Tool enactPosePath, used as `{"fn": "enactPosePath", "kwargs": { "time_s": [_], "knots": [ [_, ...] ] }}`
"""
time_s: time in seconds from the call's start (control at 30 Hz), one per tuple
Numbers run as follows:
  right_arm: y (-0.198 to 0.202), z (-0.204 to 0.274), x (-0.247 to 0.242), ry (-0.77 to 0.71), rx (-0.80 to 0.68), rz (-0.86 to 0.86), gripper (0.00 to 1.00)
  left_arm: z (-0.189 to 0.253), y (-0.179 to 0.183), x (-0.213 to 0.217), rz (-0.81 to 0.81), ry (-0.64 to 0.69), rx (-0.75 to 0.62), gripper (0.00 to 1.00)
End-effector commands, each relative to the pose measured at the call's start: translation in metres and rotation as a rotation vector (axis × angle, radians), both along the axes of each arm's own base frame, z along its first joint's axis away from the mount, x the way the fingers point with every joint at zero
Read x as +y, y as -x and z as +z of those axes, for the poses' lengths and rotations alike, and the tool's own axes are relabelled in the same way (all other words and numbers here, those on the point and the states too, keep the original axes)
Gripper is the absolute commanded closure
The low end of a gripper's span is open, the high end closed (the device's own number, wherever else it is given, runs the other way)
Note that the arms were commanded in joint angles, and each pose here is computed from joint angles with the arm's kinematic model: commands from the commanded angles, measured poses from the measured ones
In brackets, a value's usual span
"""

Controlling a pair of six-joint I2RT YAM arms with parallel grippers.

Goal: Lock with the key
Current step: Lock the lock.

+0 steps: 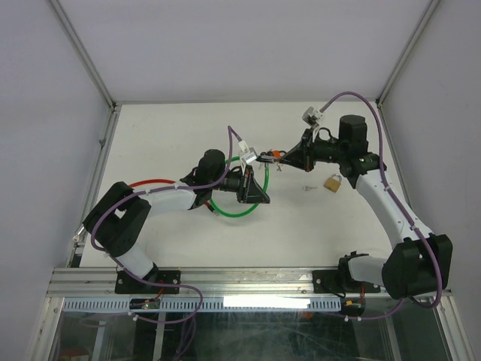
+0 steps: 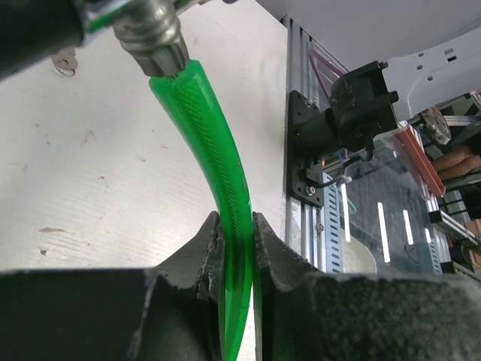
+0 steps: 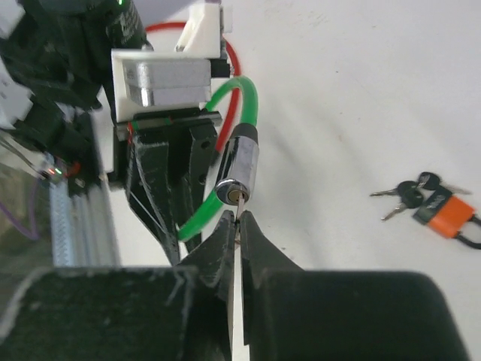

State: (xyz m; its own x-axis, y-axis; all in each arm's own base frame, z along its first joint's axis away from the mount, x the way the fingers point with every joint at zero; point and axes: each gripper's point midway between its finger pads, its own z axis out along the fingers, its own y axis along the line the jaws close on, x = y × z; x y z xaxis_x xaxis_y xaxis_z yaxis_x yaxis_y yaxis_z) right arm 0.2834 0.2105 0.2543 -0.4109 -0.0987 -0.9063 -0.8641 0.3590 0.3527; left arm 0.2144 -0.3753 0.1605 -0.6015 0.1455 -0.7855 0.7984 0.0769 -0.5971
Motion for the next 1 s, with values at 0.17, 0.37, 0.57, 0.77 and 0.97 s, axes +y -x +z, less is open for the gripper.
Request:
{"fn": "enactPosePath", "kwargs": {
  "time_s": [0.17,0.37,0.57,0.77,0.97],
  "knots": [
    [0.012,0.033,-0.017,0.264,-0.593,0.120,1.00,0.039,0.004,0.016,-0.091,0.130,0.021,1.00],
    [0.010,0.050,-0.014,0.158,-0.402,0.071,1.00,0.033,-0.008,0.019,-0.015,0.107,-0.028,1.00],
    [0.017,0.042,-0.002,-0.076,0.095,0.059,1.00,0.022,-0.047,0.038,0.297,-0.032,-0.278,1.00],
    [0.028,0.040,0.002,-0.059,-0.034,0.093,1.00,0.029,-0.040,0.040,0.269,-0.012,-0.240,1.00],
    [0.042,0.032,0.000,0.121,-0.397,0.134,1.00,0.036,-0.011,0.027,0.009,0.121,0.037,1.00]
  ]
}}
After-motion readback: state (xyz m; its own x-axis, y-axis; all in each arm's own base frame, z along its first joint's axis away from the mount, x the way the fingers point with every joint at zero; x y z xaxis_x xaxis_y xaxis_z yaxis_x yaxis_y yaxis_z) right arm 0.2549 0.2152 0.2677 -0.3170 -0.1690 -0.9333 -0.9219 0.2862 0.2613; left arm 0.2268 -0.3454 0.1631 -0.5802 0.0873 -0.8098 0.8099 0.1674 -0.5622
